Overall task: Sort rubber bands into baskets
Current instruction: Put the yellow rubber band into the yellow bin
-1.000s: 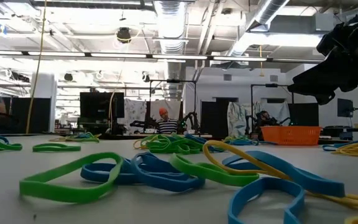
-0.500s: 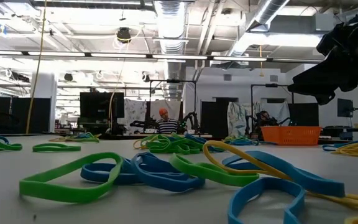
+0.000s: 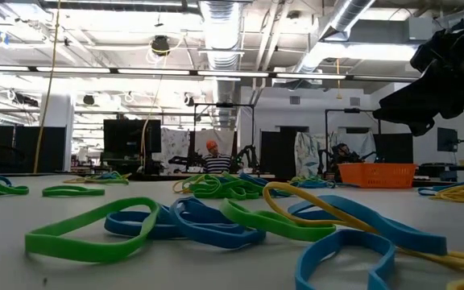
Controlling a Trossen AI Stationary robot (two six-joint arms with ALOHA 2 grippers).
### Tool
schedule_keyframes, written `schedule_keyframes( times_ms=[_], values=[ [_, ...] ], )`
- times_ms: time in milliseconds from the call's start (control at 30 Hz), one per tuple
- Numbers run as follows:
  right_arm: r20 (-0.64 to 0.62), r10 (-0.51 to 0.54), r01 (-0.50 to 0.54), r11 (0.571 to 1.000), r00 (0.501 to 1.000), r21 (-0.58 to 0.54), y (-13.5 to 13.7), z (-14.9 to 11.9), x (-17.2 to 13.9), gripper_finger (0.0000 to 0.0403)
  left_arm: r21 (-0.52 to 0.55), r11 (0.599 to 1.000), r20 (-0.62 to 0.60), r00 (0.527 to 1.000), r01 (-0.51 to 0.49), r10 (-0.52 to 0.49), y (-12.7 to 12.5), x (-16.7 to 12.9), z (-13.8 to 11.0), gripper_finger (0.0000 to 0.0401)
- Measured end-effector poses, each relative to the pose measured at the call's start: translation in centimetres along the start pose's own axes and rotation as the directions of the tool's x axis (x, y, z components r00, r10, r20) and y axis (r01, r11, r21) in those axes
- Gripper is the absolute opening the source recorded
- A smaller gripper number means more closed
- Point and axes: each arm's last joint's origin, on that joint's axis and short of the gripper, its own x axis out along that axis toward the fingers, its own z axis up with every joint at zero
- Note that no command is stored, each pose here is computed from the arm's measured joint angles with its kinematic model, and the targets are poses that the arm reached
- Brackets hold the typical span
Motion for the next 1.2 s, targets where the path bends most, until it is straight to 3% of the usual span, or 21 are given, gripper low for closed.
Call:
schedule_keyframes(
  times_ms=[233, 367, 567, 733, 867, 1033, 1200],
  values=[
    [0.000, 0.000, 0.000, 1.000, 1.000, 0.000, 0.0, 0.0, 0.0, 0.0179, -0.045, 0.998, -0.207, 0.978, -0.038, 0.028, 0.4, 4.2, -1.0, 0.0013],
    [0.000, 0.000, 0.000, 1.000, 1.000, 0.000, 0.0, 0.0, 0.0, 0.0179, -0.076, 0.997, -0.289, 0.957, -0.023, 0.000, 0.5, 6.4, -1.5, 0.0061],
    [0.000, 0.000, 0.000, 1.000, 1.000, 0.000, 0.0, 0.0, 0.0, 0.0179, -0.097, 0.995, -0.256, 0.967, -0.035, 0.009, 0.8, 7.3, -1.0, 0.0151],
    [0.004, 0.001, -0.001, 1.000, 1.000, 0.002, 0.0, 0.0, 0.0, 0.0179, -0.080, 0.995, -0.138, 0.989, -0.061, 0.049, 1.5, 7.4, 0.7, 0.0197],
    [0.004, 0.001, -0.001, 1.000, 1.000, 0.002, 0.0, 0.0, 0.0, 0.0179, -0.003, 0.996, 0.061, 0.994, -0.086, 0.087, 2.0, 7.5, 3.1, 0.0205],
    [0.004, 0.001, -0.001, 1.000, 1.000, 0.002, 0.0, 0.0, 0.0, 0.0179, 0.115, 0.984, 0.353, 0.931, -0.138, 0.090, 2.6, 7.7, 7.1, 0.0206],
    [0.003, 0.001, -0.001, 1.000, 1.000, 0.001, 0.0, 0.0, 0.0, 0.0179, 0.203, 0.972, 0.496, 0.868, -0.115, -0.001, 3.6, 8.8, 11.4, 0.0206]
  ],
)
